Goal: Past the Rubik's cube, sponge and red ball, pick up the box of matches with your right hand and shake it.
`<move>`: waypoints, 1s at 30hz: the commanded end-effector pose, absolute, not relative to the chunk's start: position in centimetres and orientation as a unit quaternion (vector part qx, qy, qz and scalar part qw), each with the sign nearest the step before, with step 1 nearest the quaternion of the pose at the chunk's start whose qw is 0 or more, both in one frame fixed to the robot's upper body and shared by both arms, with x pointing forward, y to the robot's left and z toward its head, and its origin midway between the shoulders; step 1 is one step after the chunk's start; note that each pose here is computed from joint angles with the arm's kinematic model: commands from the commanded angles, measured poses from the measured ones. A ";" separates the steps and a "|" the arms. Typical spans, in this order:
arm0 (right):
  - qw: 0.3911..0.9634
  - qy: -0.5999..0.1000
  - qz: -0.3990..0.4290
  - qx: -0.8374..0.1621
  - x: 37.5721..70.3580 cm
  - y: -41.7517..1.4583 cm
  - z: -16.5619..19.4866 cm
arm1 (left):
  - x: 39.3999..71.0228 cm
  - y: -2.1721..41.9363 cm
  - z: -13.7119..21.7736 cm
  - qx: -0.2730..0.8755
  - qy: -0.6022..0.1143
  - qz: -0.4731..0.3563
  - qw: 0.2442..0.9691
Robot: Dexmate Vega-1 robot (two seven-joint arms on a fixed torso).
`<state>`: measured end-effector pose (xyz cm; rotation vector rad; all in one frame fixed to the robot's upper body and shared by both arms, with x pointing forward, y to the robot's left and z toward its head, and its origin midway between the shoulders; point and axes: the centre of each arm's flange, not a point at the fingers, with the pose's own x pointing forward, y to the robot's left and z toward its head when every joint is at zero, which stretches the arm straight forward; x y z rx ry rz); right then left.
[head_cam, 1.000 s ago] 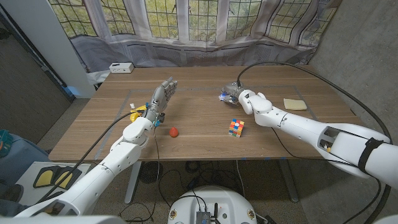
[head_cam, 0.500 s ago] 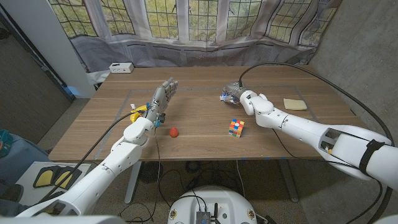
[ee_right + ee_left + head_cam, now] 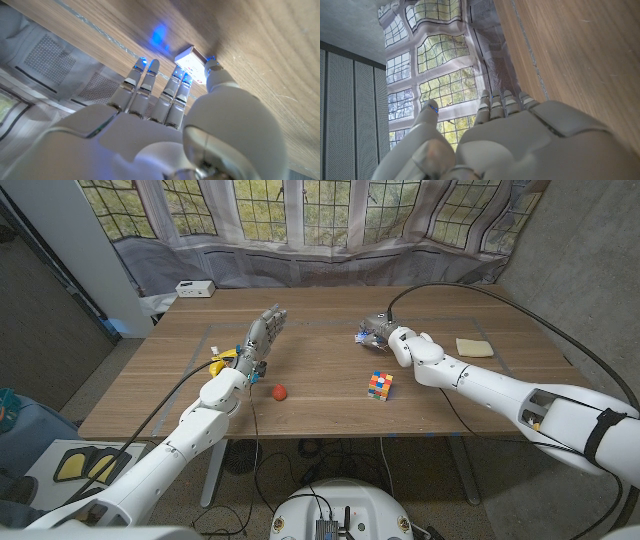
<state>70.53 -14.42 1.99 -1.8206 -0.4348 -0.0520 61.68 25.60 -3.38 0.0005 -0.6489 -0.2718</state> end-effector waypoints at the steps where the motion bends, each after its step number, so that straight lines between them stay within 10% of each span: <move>1: 0.608 -0.213 -0.046 -0.764 69.6 -14.8 3.2 | 61.8 25.5 -3.0 0.002 -0.319 -0.134 0.938; 30: 0.617 -0.257 -0.075 -0.740 67.6 -15.2 4.3 | 61.9 25.3 -2.8 0.003 -0.321 -0.136 0.937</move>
